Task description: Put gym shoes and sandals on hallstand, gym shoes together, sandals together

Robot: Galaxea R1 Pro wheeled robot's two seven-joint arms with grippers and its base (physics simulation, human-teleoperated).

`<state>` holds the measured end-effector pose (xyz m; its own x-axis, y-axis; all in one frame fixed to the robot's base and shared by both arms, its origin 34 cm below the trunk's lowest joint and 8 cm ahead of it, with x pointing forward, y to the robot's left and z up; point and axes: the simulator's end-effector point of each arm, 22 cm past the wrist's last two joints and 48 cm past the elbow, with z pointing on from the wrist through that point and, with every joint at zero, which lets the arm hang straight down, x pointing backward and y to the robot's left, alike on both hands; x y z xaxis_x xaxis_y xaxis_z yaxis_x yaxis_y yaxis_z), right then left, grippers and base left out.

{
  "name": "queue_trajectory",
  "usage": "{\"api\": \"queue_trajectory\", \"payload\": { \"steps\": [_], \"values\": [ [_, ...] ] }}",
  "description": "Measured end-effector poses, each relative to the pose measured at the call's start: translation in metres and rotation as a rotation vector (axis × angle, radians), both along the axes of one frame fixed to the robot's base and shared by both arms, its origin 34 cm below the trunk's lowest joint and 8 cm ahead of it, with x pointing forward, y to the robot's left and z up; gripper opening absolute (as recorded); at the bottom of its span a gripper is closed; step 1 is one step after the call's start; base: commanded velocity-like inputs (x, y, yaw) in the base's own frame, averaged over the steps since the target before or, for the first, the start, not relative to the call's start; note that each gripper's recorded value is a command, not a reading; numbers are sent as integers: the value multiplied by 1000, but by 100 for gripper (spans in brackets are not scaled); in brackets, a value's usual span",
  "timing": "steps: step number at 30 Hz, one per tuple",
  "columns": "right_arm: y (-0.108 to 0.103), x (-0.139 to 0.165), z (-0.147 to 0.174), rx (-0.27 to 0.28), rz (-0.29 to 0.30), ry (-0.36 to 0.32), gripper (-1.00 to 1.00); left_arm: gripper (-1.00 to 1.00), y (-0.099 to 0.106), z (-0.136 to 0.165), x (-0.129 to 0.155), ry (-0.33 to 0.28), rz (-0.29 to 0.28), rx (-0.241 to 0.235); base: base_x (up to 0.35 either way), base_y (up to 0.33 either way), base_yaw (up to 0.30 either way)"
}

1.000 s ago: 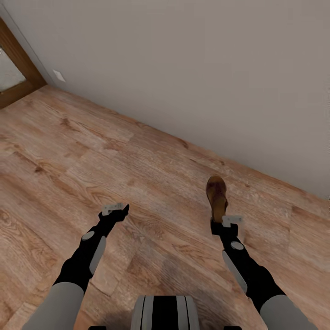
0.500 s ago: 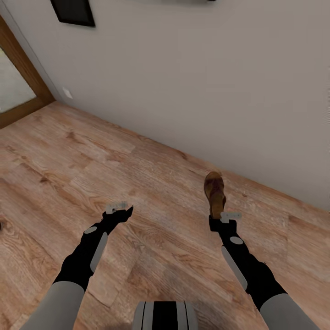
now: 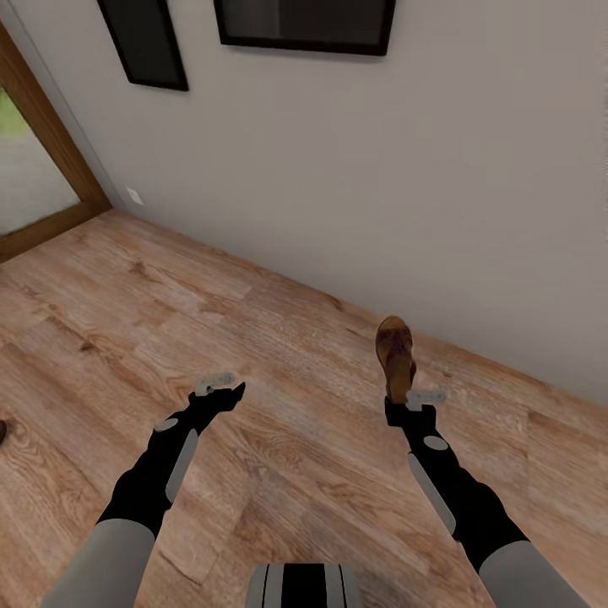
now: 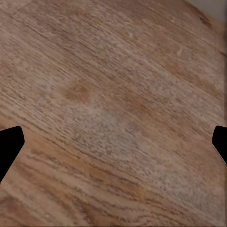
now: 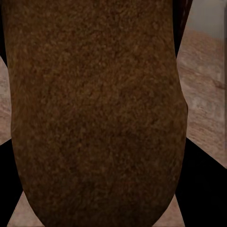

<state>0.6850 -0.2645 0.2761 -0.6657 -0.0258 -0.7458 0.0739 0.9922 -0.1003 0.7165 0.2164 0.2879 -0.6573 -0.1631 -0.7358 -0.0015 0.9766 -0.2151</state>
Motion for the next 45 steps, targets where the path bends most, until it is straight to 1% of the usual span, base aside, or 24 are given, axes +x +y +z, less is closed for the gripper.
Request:
{"api": "queue_trajectory", "payload": {
  "steps": [6, 9, 24, 32, 45],
  "values": [
    [-1, 5, 16, 0, -2, -25, -100, 100, -1, 16, 5, -22, 0, -2, 0, 0, 0],
    [-1, 8, 24, 0, -1, -39, -100, 100, 0, 25, 7, -36, 1, -3, 0, 0, 177],
    [0, 11, 34, 1, -2, -54, -100, 100, 0, 35, 10, -52, 2, -3, 1, 6, 219],
    [0, 13, 39, 2, -2, -63, -100, 100, 0, 41, 12, -61, 3, -5, 120, 230, 224],
    [0, 16, 49, 2, -2, -79, -100, 100, 2, 51, 15, -77, 5, -5, 202, 290, 214]
  ]
}}
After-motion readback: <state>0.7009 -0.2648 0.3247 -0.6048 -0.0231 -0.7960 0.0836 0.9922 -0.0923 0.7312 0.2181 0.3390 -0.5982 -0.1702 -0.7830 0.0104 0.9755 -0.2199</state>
